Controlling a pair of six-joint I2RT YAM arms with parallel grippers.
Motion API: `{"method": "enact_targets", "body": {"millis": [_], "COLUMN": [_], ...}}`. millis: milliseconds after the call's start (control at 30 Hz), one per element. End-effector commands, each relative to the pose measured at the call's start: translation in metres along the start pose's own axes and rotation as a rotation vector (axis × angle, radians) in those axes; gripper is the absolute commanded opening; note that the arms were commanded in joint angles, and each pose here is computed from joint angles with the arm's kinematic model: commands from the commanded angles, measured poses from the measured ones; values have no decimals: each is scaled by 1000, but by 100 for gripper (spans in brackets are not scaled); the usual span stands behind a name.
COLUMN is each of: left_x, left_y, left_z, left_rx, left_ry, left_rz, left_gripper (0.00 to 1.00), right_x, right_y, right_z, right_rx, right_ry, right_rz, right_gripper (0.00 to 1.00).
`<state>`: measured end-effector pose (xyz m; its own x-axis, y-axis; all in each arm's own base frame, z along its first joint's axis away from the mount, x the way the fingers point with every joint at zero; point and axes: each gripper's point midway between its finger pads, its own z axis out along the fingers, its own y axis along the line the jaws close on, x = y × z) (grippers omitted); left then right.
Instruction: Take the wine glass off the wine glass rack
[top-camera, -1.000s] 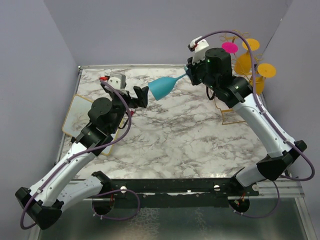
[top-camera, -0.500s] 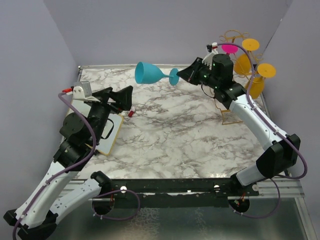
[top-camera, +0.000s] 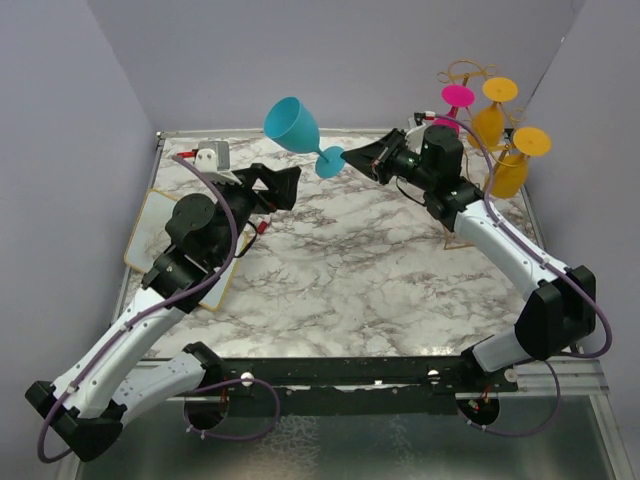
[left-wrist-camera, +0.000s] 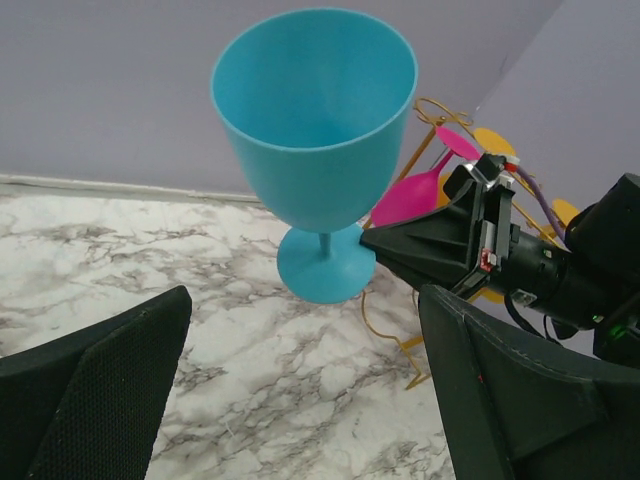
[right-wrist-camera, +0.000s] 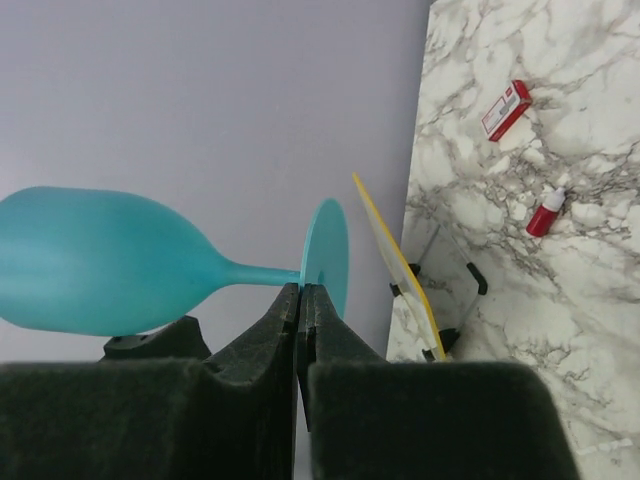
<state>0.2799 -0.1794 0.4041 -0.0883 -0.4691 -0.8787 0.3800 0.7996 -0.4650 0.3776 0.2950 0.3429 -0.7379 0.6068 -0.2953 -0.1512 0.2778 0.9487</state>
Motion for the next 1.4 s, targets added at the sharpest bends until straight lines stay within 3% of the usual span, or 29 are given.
{"method": "enact_targets", "body": {"millis": [0, 500, 900, 933, 1367], "left_x": [-21, -31, -47, -46, -52], "left_y": [-30, -52, -61, -53, -44], "left_z": [16, 64, 81, 84, 93], "left_rx": [109, 162, 176, 152, 100], "left_ry": [-52, -124, -187, -204, -236], "left_rz": [-30, -49, -64, 129, 180], "left_gripper": [99, 99, 99, 99, 96], "right_x": [3, 14, 13, 13, 10], "right_y": [39, 37, 35, 34, 35], "right_z": [-19, -23, -23, -23, -23], "right_rx": [-128, -152, -145, -142, -136], "right_ry": [18, 67, 58, 59, 43], "right_rz": [46, 120, 136, 139, 135], "right_gripper": [1, 1, 1, 1, 1]}}
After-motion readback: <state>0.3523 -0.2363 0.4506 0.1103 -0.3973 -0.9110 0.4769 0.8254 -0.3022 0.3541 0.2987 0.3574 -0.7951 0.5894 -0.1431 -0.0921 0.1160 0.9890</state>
